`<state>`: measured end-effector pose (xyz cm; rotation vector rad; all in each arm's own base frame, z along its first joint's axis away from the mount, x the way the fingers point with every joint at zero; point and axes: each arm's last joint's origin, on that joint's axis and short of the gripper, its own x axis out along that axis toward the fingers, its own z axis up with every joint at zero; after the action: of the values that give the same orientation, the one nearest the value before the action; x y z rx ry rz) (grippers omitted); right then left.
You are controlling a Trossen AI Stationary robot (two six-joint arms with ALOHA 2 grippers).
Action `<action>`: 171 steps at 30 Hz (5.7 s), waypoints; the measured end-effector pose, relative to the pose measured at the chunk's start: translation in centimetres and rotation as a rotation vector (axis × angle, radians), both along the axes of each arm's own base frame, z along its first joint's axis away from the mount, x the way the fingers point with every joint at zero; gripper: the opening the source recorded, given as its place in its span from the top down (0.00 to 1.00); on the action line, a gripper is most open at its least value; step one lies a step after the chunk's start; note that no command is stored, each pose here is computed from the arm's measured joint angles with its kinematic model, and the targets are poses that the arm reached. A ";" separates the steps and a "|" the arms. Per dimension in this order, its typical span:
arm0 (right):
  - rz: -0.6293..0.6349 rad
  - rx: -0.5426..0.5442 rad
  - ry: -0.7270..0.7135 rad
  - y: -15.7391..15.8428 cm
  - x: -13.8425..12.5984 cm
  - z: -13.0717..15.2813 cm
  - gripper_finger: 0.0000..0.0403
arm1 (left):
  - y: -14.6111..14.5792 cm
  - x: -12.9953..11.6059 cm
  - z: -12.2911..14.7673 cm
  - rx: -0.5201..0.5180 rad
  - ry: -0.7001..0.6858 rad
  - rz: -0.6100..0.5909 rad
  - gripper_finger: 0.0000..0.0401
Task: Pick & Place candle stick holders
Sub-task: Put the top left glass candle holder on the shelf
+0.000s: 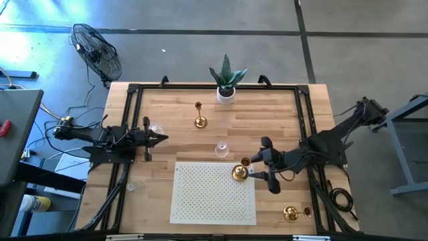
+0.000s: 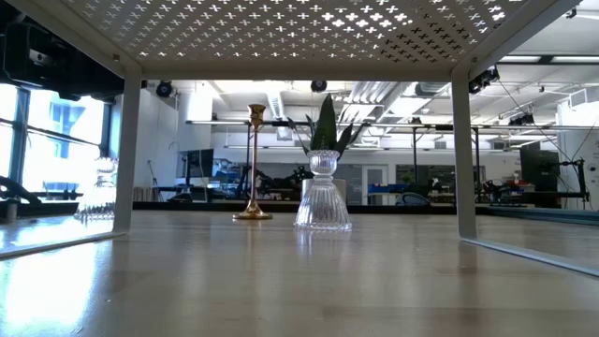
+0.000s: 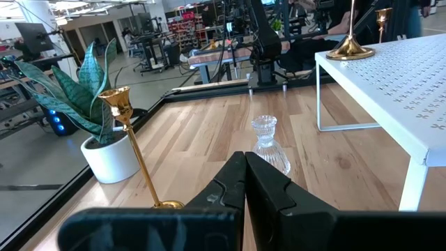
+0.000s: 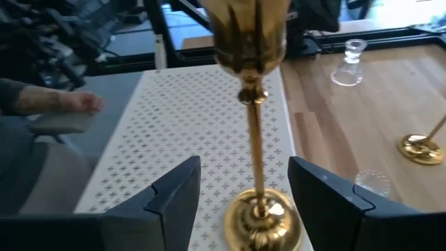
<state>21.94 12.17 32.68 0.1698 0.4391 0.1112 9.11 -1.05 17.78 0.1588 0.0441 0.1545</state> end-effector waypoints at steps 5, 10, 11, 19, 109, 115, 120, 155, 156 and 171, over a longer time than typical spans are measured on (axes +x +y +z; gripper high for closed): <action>-0.003 0.049 0.042 -0.6 -1.1 0.3 0.48 | 0.0 0.0 0.0 0.000 0.000 0.000 1.00; -0.035 0.071 0.109 -1.2 -2.2 0.2 0.47 | 0.0 0.0 0.0 0.000 -0.001 0.000 1.00; -0.043 0.076 0.123 -1.4 -2.4 0.2 0.47 | 0.0 0.0 0.0 0.000 0.000 0.000 1.00; -0.159 0.051 0.237 -2.9 -4.5 -0.3 0.47 | 0.0 0.0 0.0 0.000 0.000 0.000 1.00; -0.096 -0.165 -0.524 -7.4 -11.3 -12.6 0.47 | 0.3 -0.1 0.7 -0.273 -0.140 0.113 1.00; -0.097 -0.166 -0.523 -7.4 -11.3 -12.6 0.47 | 0.5 -0.1 0.8 -0.227 -0.144 0.192 1.00; -0.099 -0.173 -0.524 -7.5 -11.3 -12.6 0.48 | 0.5 -0.3 2.0 -0.147 -0.225 0.169 1.00; -0.115 -0.138 -0.494 -7.5 -11.3 -12.9 0.48 | 2.1 -3.7 13.8 0.079 0.077 0.505 1.00; -0.124 -0.141 -0.496 -7.5 -11.3 -12.8 0.48 | 2.0 -3.4 13.7 0.075 0.115 0.482 1.00; -0.146 -0.128 -0.503 -7.6 -11.3 -12.7 0.47 | 1.3 -0.1 11.5 0.119 0.494 0.598 1.00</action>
<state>10.61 4.60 19.95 0.0433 -0.0690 -0.0195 9.00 0.25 29.29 0.2976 0.5782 0.7128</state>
